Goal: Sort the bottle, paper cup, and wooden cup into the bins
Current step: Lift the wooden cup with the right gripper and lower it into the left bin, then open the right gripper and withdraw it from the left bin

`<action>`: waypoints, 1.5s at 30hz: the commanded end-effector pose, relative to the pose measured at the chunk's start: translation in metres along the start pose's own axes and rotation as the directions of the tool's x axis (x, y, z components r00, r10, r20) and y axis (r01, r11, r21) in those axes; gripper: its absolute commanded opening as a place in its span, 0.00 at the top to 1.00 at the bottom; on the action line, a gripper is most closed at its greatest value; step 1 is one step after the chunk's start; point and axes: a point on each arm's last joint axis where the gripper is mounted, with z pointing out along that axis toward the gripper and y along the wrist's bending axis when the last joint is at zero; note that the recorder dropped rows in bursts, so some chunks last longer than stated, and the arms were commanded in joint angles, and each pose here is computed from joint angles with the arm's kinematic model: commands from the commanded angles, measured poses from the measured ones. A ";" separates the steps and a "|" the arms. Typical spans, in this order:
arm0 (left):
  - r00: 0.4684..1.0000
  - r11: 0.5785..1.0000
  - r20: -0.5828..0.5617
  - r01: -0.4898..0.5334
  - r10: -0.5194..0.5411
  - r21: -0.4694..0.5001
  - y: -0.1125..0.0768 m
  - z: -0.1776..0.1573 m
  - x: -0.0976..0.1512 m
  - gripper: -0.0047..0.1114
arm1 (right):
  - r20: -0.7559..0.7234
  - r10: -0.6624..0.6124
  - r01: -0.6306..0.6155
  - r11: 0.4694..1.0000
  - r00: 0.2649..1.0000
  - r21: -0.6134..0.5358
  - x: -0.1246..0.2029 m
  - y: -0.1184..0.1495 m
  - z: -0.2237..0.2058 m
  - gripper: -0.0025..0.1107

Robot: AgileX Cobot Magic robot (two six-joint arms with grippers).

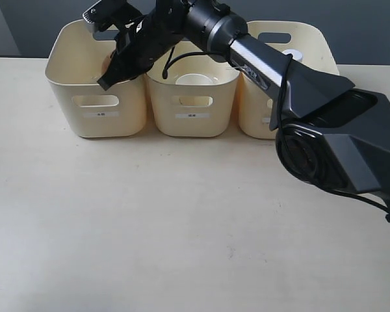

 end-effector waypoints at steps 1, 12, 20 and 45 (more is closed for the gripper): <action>1.000 1.000 0.004 0.008 -0.008 0.005 0.000 0.000 0.000 0.96 | 0.015 -0.002 0.002 1.000 1.000 0.016 -0.002 -0.004 -0.003 0.82; 1.000 1.000 0.004 0.008 -0.008 0.005 0.000 0.000 0.000 0.96 | 0.027 0.000 -0.001 1.000 1.000 0.024 -0.003 -0.005 -0.003 0.70; 1.000 1.000 0.004 0.008 -0.008 0.005 0.000 0.000 0.000 0.96 | 0.069 0.013 -0.015 0.999 0.998 0.031 -0.008 -0.005 -0.005 0.70; 1.000 1.000 0.004 0.008 -0.008 0.005 0.000 0.000 0.000 0.96 | 0.039 -0.121 0.123 0.991 0.992 -0.048 -0.086 0.053 -0.171 0.98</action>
